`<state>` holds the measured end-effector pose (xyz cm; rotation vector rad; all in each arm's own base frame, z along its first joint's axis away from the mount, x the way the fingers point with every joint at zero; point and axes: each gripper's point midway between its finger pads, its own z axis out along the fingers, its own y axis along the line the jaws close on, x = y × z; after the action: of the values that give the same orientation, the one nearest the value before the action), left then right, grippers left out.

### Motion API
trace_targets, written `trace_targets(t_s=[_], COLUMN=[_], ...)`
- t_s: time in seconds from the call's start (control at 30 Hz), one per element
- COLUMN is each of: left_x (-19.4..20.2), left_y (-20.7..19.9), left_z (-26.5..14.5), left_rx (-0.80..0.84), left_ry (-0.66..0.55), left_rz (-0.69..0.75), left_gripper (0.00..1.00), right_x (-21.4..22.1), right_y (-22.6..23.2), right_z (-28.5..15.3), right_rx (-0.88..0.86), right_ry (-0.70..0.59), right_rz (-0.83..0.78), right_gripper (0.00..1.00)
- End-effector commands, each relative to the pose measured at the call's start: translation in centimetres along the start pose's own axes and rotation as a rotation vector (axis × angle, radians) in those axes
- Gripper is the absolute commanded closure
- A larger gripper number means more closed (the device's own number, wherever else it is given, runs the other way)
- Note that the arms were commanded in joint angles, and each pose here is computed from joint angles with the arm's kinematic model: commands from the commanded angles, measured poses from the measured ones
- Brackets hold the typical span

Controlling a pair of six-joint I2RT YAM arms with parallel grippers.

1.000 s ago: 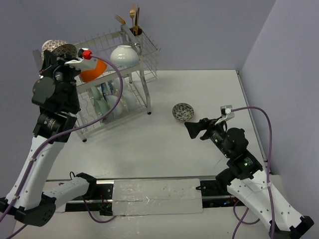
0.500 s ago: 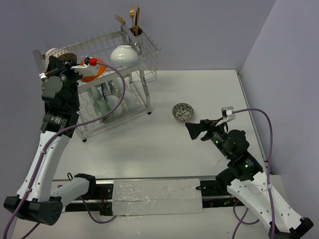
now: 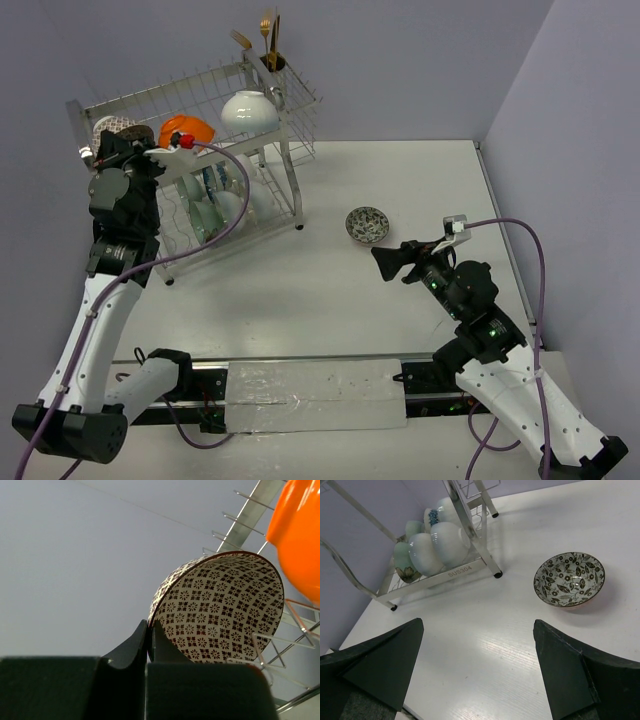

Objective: Load the bowls into the dish rack
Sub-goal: Place the upside down bowl on the dish rack.

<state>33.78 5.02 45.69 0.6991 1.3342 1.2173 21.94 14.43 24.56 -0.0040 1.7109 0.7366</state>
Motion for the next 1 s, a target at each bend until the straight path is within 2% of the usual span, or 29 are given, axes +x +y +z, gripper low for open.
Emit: trace_targets(t_s=[0.0, 0.27, 0.53, 0.97], left_x=[-0.8, 0.4, 1.0, 2.8], left_y=[4.6, 2.5, 1.8, -2.3], left_z=[-1.6, -2.8, -3.8, -5.8], left_rx=[-0.146, -0.101, -0.090, 0.011], left_ry=[-0.066, -0.050, -0.051, -0.023], left_rz=[-0.074, -0.044, -0.090, -0.168], left_gripper=[1.00, 0.93, 0.92, 0.89], right_x=[-0.9, -0.9, -0.9, -0.7], right_y=[0.4, 0.5, 0.5, 0.4], right_z=[0.2, 0.4, 0.4, 0.5], right_rx=[-0.017, -0.023, -0.023, -0.019], right_ry=[-0.043, -0.045, -0.047, -0.040], right_rz=[-0.009, -0.006, -0.003, -0.003], right_gripper=[0.02, 0.02, 0.02, 0.03])
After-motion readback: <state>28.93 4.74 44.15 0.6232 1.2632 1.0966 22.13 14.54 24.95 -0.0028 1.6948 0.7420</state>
